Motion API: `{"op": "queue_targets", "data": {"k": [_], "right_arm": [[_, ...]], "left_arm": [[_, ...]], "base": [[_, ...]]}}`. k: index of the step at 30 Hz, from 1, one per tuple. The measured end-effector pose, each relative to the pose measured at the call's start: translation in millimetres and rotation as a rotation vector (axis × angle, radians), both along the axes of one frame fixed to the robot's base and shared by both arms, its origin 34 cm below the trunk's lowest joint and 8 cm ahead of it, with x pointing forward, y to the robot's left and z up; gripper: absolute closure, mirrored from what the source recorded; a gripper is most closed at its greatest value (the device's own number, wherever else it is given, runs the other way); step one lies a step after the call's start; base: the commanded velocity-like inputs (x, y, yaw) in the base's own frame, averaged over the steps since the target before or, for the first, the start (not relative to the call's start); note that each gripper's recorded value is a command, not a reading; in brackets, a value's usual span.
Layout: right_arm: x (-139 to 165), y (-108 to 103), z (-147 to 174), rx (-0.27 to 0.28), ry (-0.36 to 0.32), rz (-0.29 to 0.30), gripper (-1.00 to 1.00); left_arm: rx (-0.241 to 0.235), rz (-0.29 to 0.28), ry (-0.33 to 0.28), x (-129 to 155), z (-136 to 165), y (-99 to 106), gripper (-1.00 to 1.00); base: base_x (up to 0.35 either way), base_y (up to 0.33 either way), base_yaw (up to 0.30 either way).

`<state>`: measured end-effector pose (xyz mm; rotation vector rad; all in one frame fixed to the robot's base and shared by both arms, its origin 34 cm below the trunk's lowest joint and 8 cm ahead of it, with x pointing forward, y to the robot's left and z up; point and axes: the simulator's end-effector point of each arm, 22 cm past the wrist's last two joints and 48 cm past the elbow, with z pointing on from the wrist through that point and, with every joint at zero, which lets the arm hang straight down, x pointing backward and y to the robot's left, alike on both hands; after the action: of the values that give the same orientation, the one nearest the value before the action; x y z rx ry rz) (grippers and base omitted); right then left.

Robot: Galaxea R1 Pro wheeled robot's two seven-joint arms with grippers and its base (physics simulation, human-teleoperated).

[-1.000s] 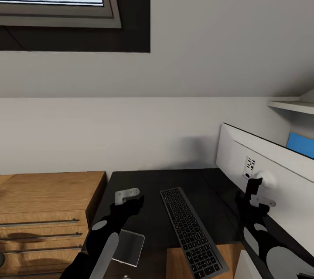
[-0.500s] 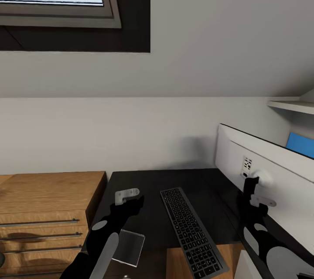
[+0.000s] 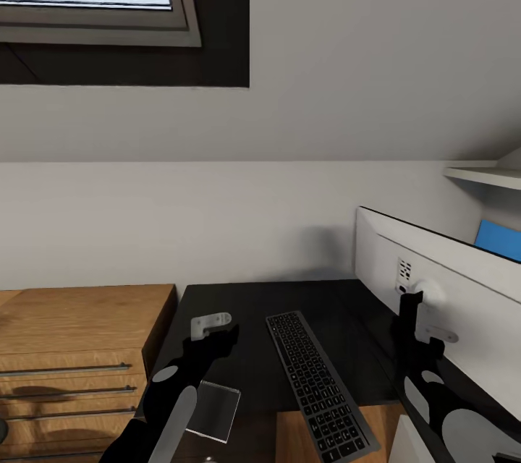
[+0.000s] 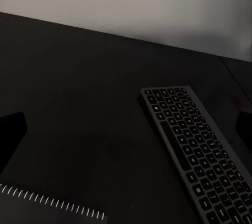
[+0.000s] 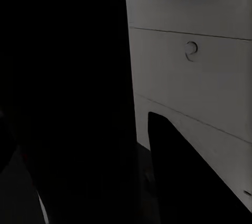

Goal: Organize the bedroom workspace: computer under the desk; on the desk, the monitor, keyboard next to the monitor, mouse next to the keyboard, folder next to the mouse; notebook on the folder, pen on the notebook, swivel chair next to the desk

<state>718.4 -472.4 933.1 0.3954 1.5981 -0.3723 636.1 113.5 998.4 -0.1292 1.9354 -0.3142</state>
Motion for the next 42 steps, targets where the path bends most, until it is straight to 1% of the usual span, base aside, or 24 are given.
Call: {"op": "queue_targets", "data": {"k": [9, 14, 31, 40, 42], "right_arm": [[0.1, 0.0, 0.0, 0.000, 0.000, 0.000, 1.00], [-2.1, -1.3, 3.9, 0.010, 0.003, -0.007, 1.00], [-4.6, -0.7, 25.8, 0.006, 0.002, -0.004, 1.00], [-6.5, -2.0, 39.2, 0.006, -0.010, -0.008, 1.00], [-7.7, -2.9, 45.3, 0.002, -0.032, -0.013, 1.00]], "left_arm": [[0.000, 0.000, 0.000, 0.0, 0.0, 0.1, -1.00], [0.001, 0.002, -0.001, -0.4, 6.9, 0.4, -1.00], [0.001, 0.002, 0.000, -3.5, 27.5, 0.5, -1.00], [0.001, 0.002, 0.000, -5.5, 37.9, 0.5, -1.00], [0.001, 0.002, 0.000, -5.9, 39.9, 0.5, -1.00]], "base": [[0.000, 0.000, 0.000], [0.000, 0.000, 0.000], [0.000, 0.000, 0.000], [0.000, 0.000, 0.000], [0.000, 0.000, 0.000]]}}
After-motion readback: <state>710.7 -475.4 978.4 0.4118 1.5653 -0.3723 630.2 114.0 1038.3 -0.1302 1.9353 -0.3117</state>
